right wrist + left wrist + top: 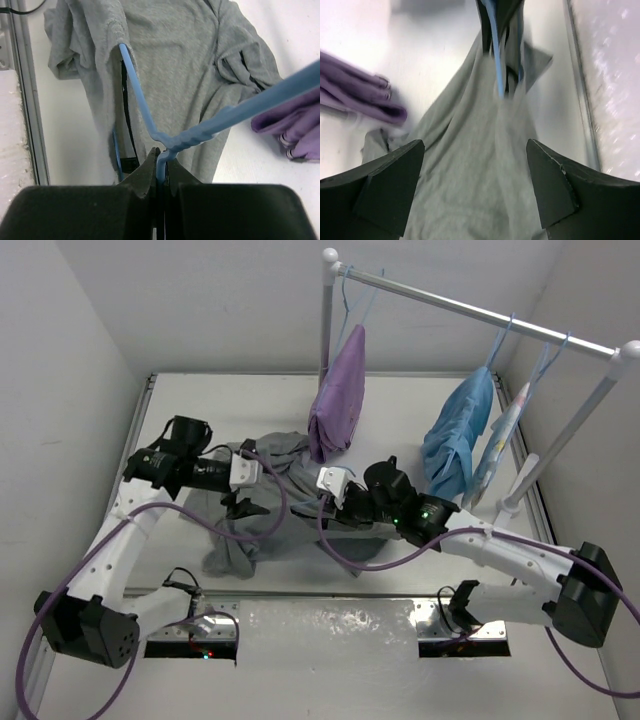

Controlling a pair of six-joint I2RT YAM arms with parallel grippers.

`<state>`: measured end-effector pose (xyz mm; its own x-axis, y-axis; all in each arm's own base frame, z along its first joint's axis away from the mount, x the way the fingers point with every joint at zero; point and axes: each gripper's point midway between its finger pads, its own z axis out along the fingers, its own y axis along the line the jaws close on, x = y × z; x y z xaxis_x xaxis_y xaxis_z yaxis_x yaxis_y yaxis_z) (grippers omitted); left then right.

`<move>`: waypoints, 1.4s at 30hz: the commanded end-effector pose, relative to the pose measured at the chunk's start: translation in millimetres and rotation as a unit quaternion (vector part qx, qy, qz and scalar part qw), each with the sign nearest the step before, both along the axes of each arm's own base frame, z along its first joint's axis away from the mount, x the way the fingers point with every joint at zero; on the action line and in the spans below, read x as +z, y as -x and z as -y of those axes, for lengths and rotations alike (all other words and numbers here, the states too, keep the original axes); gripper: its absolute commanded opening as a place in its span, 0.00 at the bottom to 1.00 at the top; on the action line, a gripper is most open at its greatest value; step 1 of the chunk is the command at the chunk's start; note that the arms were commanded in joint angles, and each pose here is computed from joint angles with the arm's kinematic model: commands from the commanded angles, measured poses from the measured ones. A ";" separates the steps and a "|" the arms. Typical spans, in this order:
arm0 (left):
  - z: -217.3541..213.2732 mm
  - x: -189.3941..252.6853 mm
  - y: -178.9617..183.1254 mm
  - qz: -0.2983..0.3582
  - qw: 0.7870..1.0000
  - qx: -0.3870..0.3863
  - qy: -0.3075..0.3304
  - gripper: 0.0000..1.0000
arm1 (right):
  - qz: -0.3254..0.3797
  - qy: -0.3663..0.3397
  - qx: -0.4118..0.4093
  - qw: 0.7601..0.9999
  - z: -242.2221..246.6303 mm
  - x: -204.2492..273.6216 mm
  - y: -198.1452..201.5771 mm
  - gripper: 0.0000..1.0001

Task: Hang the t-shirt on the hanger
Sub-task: Place the hanger at the clothesline.

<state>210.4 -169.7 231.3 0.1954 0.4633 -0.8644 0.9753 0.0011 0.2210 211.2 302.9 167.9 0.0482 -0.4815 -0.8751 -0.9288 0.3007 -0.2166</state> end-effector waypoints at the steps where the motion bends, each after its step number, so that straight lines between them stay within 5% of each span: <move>1: 20.9 21.5 -11.7 -0.037 0.998 0.034 0.035 0.82 | 0.023 0.003 0.008 1.000 -13.1 21.5 -4.7 0.00; 9: 72.8 10.6 -9.5 -0.039 0.999 0.033 0.008 0.77 | 0.028 0.000 0.008 1.000 -20.3 28.5 -9.8 0.00; 12: 81.9 -6.9 -3.6 -0.066 0.997 0.026 -0.005 0.54 | 0.027 0.000 0.010 1.000 -21.0 29.3 -8.9 0.00; 17: 78.2 -26.8 -10.0 -0.074 0.996 0.046 -0.029 0.40 | 0.035 -0.015 0.015 0.999 -18.6 34.0 -4.8 0.00; 22: 75.9 -34.7 -2.5 -0.096 0.994 0.046 -0.039 0.01 | 0.039 -0.018 0.013 0.999 -16.1 35.6 -4.3 0.00; 28: 80.0 -21.3 0.0 -0.142 0.986 0.086 -0.008 0.00 | 0.037 0.000 -0.010 0.999 -5.1 29.2 -7.0 0.00; 35: 79.5 2.2 2.6 -0.115 0.989 0.089 0.027 0.00 | 0.034 0.011 -0.024 0.999 9.3 13.3 -1.9 0.00; 37: 79.5 4.9 -2.4 -0.112 0.988 0.103 0.031 0.00 | 0.038 0.010 -0.033 0.999 12.8 16.8 -3.1 0.16; 39: 77.4 3.4 -11.0 -0.108 0.986 0.127 0.030 0.00 | 0.034 0.014 -0.053 0.998 18.9 17.9 -5.6 0.55; 42: 77.0 -1.7 -15.5 -0.112 0.984 0.139 0.025 0.00 | 0.040 0.020 -0.090 0.995 32.3 23.0 -11.2 0.64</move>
